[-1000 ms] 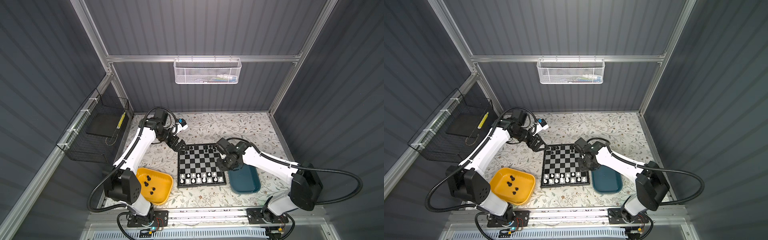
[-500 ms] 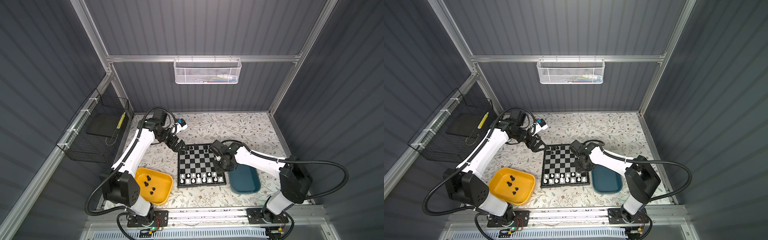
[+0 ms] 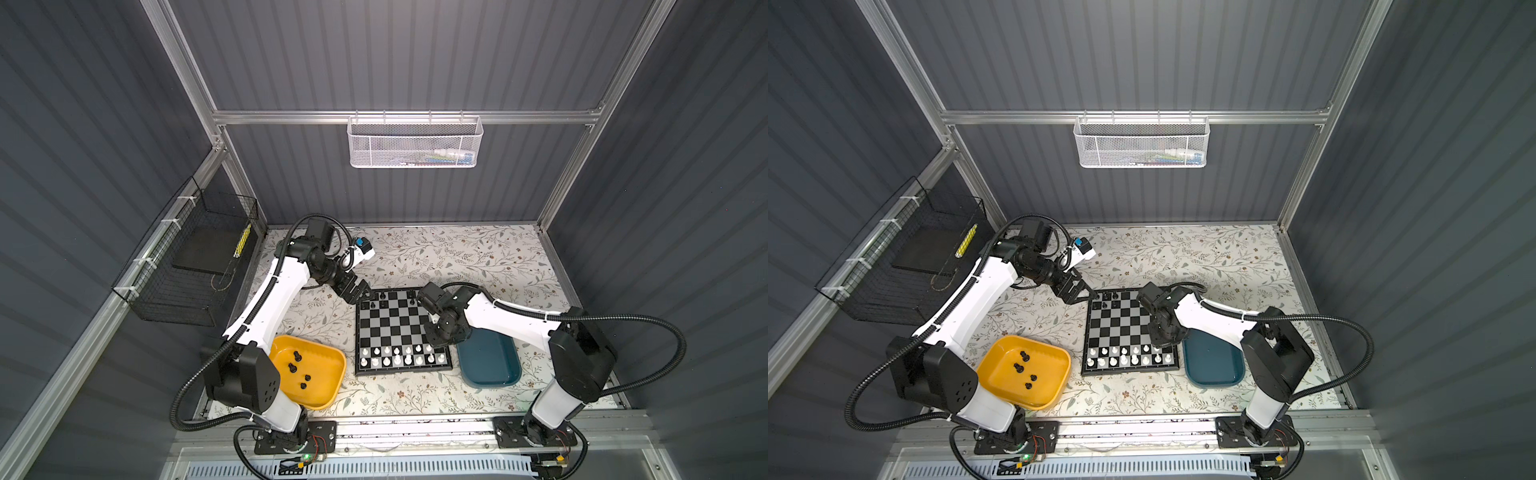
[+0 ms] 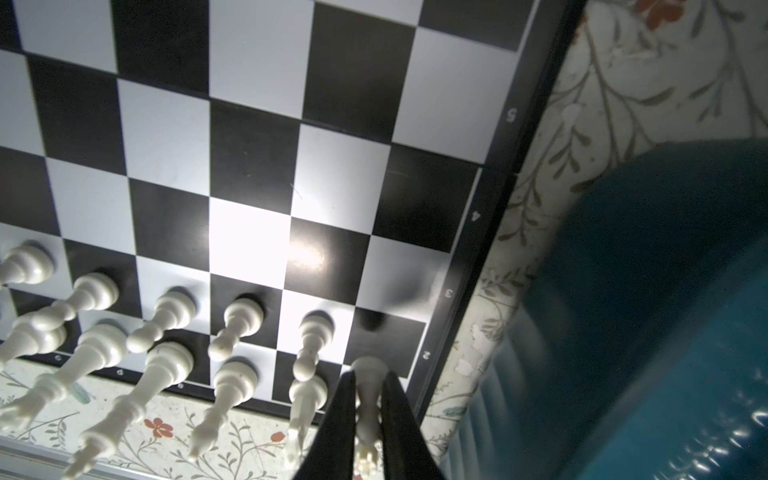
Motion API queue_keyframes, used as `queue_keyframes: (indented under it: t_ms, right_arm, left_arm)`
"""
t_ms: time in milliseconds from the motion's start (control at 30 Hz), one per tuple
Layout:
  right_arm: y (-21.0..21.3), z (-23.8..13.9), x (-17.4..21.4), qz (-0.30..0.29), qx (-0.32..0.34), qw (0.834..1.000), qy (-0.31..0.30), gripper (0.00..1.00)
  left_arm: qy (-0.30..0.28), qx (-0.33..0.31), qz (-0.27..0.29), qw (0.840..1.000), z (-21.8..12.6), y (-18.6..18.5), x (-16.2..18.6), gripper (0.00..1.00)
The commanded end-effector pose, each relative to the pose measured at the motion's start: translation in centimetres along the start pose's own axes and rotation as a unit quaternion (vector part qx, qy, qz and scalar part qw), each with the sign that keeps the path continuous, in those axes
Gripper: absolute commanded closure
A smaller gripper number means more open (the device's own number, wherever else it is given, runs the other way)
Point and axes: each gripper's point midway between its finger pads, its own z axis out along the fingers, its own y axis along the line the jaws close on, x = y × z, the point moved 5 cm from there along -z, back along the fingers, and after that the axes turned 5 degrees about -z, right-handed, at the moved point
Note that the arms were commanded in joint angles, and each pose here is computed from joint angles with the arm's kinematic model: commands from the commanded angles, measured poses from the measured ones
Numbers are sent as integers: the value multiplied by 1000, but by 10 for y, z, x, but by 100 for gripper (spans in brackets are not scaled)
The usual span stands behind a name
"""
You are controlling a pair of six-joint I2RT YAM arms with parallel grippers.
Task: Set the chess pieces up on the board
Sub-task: 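Lower the white pawn onto the empty square in the pawn row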
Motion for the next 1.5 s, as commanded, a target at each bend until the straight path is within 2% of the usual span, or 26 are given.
queue_keyframes:
  t_ms: [0, 633, 1467]
  right_arm:
    - [-1, 11, 7, -6, 10, 1000, 20, 84]
    - [-1, 17, 8, -9, 14, 999, 31, 82]
    - [4, -14, -1, -21, -8, 1000, -5, 72]
  left_arm:
    - [10, 8, -8, 1000, 4, -1, 3, 1]
    - [12, 9, -9, 1000, 6, 0, 3, 0]
    - [16, -2, -6, 1000, 4, 2, 3, 1]
